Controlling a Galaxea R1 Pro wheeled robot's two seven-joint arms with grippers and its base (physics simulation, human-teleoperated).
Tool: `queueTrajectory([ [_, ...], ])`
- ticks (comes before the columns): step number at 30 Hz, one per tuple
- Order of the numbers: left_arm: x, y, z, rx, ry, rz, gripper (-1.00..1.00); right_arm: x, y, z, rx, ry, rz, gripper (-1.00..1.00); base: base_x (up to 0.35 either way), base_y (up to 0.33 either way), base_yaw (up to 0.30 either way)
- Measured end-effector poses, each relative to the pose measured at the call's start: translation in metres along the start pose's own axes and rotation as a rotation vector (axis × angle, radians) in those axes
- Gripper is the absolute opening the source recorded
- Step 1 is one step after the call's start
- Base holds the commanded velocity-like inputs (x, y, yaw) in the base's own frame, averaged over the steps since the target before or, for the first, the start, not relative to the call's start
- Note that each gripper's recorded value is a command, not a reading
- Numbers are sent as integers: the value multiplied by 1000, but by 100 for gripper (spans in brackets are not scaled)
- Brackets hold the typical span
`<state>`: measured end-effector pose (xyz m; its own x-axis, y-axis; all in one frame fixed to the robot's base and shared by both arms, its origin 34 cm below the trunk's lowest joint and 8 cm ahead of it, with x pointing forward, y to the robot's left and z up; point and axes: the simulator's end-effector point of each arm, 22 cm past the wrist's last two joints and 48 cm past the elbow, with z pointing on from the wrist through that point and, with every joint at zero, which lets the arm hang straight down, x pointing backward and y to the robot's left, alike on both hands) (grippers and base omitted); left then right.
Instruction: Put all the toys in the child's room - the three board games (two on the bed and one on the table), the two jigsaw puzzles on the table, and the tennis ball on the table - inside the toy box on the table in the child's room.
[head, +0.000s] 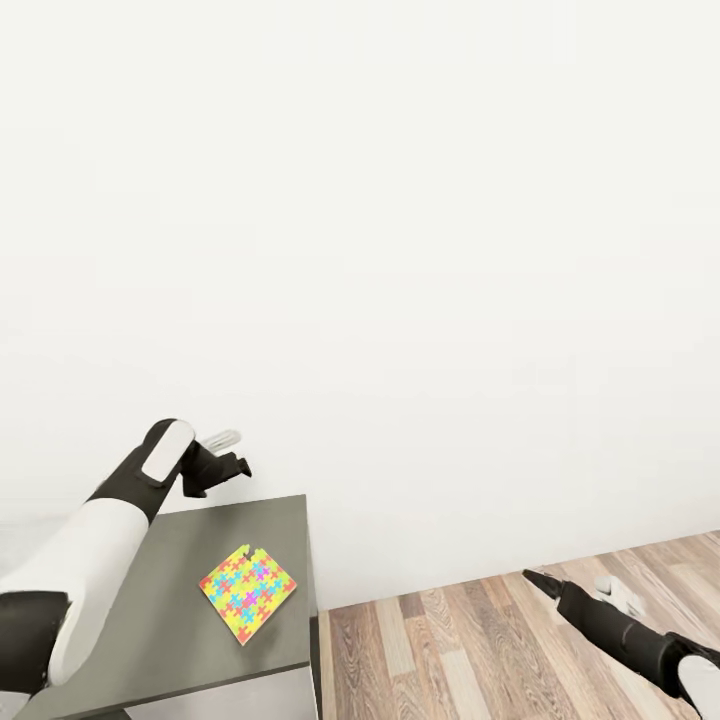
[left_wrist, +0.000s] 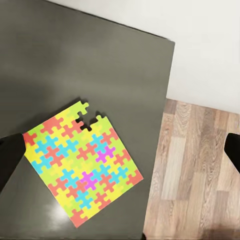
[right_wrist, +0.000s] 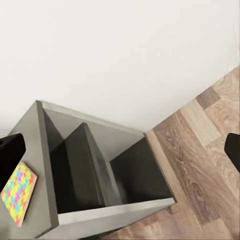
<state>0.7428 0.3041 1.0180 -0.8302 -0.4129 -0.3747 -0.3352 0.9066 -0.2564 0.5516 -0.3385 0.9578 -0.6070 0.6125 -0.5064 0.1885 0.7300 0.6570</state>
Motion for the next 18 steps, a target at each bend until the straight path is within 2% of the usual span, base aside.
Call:
queueTrajectory([
  [3, 6, 3, 4, -8, 17, -1, 100, 7, -5, 7, 69, 24, -28, 100, 0, 0, 0],
  [4, 8, 4, 6, -11, 23, 0, 100, 14, 1, 12, 88, 41, -55, 100, 0, 0, 0],
  [8, 9, 3, 6, -11, 26, 1, 100, 25, 18, 20, 77, 61, -89, 100, 0, 0, 0],
  [10, 9, 3, 7, -10, 27, 1, 100, 16, 43, 32, 55, 50, -110, 100, 0, 0, 0],
  [12, 9, 3, 7, -10, 28, 1, 100, 7, 58, 41, 56, 38, -132, 100, 0, 0, 0],
  [14, 10, 4, 7, -11, 29, 1, 100, 3, 82, 61, 105, 49, -207, 100, 0, 0, 0],
  [15, 10, 4, 7, -11, 29, 1, 100, 9, 87, 72, 155, 73, -253, 100, 0, 0, 0],
  [17, 10, 4, 7, -12, 28, 1, 100, 20, 89, 88, 239, 110, -310, 100, 0, 0, 0],
  [18, 9, 5, 7, -13, 28, 1, 100, 24, 90, 93, 265, 120, -323, 100, 0, 0, 0],
])
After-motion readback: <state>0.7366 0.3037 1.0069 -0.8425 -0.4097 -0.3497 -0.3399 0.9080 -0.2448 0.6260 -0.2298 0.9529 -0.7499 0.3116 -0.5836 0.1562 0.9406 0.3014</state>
